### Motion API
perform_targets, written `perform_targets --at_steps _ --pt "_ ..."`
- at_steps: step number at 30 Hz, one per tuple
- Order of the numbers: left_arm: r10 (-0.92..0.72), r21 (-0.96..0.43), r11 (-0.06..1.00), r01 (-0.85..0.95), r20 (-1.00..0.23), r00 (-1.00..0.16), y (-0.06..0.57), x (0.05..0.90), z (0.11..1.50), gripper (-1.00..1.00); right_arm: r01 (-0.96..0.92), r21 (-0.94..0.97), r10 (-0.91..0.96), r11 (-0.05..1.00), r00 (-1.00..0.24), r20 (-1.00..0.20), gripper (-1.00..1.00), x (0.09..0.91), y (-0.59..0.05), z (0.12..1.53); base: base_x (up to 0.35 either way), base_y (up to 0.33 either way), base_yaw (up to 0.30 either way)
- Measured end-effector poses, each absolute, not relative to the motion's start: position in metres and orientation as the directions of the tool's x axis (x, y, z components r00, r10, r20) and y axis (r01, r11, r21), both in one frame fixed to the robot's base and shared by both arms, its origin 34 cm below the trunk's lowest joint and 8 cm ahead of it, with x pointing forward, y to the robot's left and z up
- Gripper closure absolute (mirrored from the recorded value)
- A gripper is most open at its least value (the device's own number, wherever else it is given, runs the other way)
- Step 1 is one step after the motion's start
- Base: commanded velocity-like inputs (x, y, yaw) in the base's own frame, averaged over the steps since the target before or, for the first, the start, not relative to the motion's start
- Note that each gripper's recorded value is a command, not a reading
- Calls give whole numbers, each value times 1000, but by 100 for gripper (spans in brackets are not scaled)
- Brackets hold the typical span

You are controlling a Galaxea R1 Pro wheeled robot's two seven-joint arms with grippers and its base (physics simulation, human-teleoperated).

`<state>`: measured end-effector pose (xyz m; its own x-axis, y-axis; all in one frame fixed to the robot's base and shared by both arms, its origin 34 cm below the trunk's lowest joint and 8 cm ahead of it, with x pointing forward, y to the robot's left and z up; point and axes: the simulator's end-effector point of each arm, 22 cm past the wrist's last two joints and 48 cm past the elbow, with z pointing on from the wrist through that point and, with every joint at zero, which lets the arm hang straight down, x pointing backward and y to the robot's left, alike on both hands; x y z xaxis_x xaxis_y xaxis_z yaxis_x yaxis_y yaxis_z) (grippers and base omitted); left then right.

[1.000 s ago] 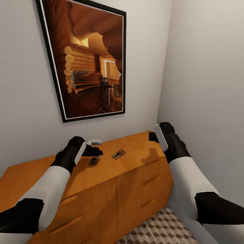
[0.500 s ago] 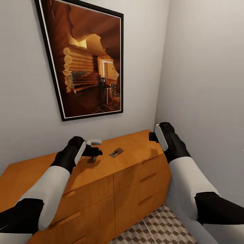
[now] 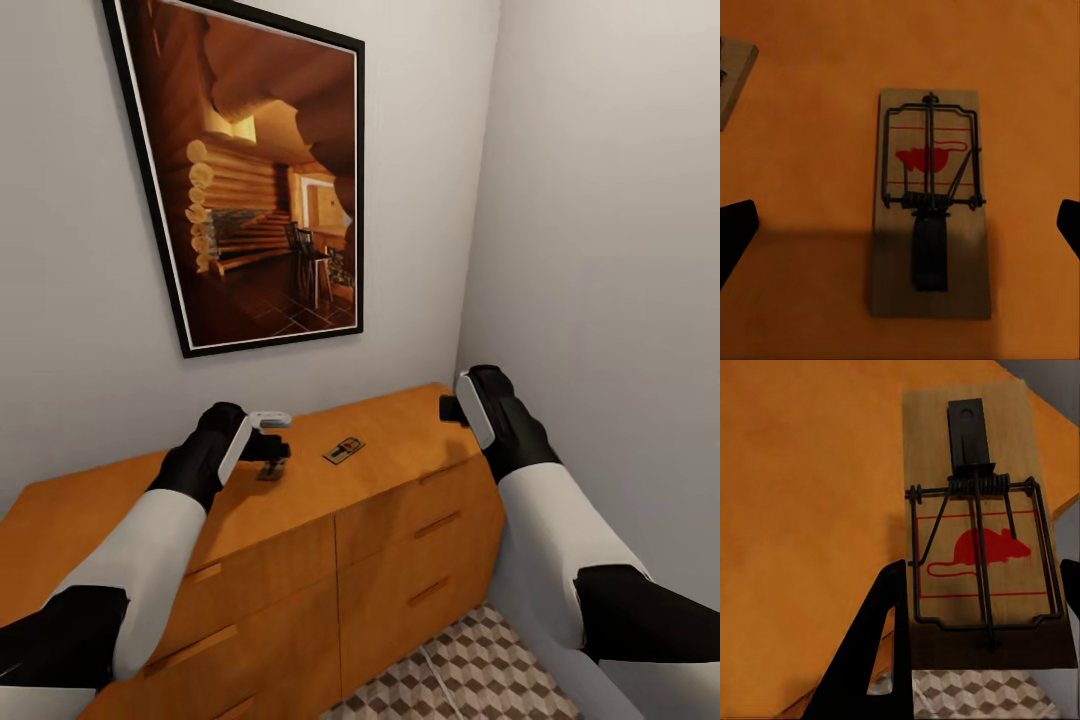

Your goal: Take the four mousetraps from the cabinet in the bathroom and place them on the bathroom floor. Make sure all four end up on the same floor surface, and ensure that at least two of them are either under or directly next to the same bathroom sink.

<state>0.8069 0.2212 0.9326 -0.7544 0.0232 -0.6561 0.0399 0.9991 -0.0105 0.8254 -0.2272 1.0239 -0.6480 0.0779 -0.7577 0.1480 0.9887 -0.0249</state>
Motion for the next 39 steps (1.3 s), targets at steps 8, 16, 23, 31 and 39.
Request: perform_targets --at_steps 8,16,23,31,39 --pt "-46 -67 998 -3 -651 -757 230 807 931 -100 147 -37 73 989 -678 -732 100 823 -228 1008 0 0 0" --pt "-58 -77 997 -10 -644 -763 231 806 928 -100 147 -38 74 988 -681 -729 100 823 -229 1006 0 0 0" --pt "-57 -87 996 -2 -638 -768 223 805 925 -100 147 -38 73 988 -681 -729 100 823 -229 1006 0 0 0" --pt "-53 -95 995 10 -638 -768 212 804 926 -100 147 -39 72 988 -681 -729 100 823 -229 1006 0 0 0" --pt "-50 -95 995 15 -638 -768 209 804 926 -100 147 -39 72 988 -681 -729 100 823 -229 1006 0 0 0"
